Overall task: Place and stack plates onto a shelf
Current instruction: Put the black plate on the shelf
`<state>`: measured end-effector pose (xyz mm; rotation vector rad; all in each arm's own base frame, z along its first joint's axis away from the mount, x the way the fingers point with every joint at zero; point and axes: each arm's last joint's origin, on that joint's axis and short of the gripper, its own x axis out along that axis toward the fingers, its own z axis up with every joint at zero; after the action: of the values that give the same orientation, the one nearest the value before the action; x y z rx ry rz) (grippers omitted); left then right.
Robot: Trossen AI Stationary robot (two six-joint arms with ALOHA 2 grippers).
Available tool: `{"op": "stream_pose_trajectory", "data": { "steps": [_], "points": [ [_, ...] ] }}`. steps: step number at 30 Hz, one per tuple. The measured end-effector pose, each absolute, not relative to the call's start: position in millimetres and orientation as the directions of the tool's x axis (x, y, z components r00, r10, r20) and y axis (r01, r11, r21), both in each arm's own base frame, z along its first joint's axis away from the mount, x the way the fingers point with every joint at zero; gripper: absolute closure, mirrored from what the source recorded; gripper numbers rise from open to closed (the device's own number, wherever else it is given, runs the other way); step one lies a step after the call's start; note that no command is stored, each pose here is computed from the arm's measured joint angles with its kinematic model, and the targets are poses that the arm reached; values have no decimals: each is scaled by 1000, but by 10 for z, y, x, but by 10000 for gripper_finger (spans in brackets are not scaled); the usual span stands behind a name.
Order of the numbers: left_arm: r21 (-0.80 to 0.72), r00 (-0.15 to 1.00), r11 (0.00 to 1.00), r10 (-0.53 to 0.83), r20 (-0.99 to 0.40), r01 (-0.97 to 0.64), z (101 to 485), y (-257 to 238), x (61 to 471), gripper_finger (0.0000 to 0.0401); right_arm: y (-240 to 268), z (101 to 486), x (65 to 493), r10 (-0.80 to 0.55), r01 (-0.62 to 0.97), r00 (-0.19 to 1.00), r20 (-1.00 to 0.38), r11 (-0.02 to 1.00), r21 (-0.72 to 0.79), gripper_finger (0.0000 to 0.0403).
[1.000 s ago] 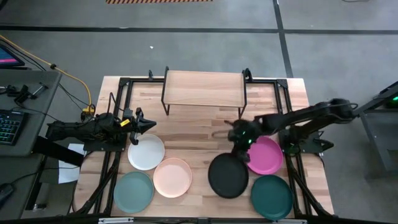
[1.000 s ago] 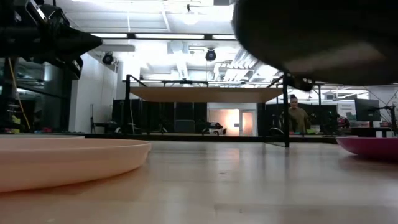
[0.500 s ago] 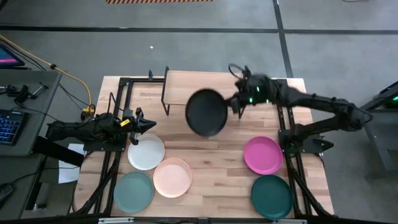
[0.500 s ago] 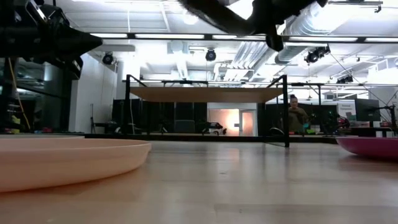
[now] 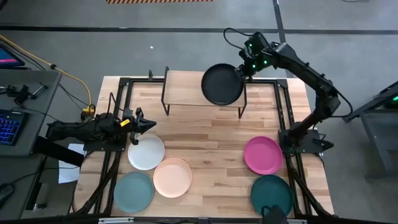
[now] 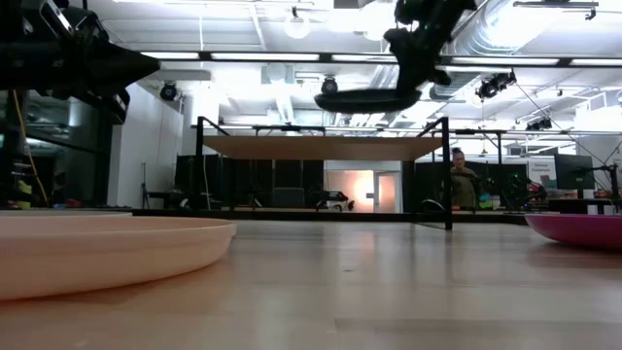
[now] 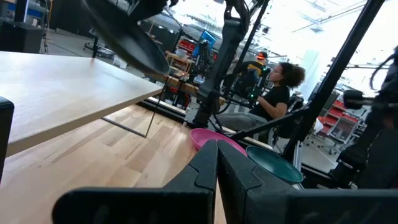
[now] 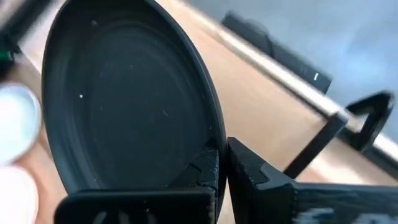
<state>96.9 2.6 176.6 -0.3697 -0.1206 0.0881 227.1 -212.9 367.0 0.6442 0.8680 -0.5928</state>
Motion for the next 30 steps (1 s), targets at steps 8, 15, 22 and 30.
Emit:
{"op": "stream_pose_trajectory", "data": {
  "steps": [8, 15, 22, 30],
  "points": [
    [-365, 989, 929, 108, 101, -64, 1766, 27, 969, 401, -2397, 3435, 2267, -135, 684, 493, -860, 671, 287, 403],
    [-365, 989, 929, 108, 102, -64, 1767, 26, 969, 401, -2535, 3298, 2228, -121, 717, 443, -888, 642, 270, 403],
    [-365, 989, 929, 108, 101, -64, 1766, 27, 969, 401, -2576, 3246, 2240, -113, 723, 434, -894, 636, 271, 403],
    [-365, 989, 929, 108, 101, -64, 1766, 27, 969, 401, -2582, 3243, 2231, -139, 722, 405, -904, 655, 223, 402]
  ]
}}
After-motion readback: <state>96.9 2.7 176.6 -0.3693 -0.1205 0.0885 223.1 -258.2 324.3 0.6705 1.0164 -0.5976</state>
